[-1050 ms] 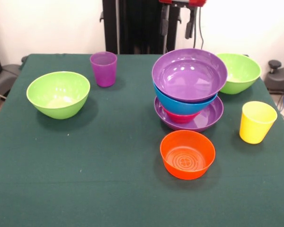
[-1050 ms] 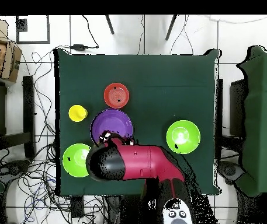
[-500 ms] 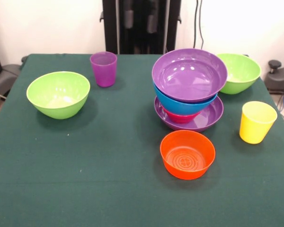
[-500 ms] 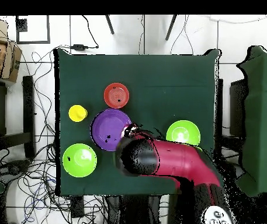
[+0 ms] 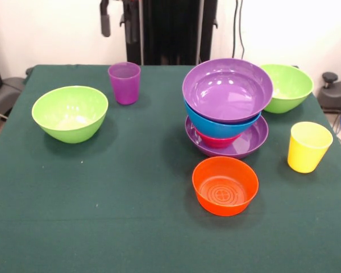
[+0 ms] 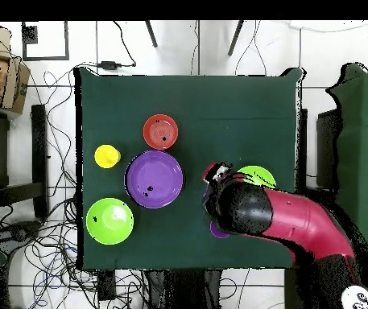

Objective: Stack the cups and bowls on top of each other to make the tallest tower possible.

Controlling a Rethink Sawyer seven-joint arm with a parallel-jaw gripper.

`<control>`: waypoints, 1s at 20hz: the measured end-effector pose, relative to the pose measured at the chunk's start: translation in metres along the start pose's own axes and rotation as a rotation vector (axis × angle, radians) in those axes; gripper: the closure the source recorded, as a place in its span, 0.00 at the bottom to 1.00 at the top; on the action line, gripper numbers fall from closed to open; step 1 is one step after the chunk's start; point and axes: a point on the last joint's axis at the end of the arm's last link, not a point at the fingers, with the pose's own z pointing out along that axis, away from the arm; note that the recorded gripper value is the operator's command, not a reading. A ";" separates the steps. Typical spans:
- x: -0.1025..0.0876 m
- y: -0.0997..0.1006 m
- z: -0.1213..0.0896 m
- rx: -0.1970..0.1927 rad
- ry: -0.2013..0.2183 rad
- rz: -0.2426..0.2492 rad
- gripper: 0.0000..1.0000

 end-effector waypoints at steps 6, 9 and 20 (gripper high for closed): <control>0.000 -0.026 0.031 -0.004 0.020 -0.025 0.00; 0.005 -0.040 0.051 -0.007 0.032 -0.050 0.00; 0.020 -0.040 0.081 -0.040 0.075 -0.114 0.00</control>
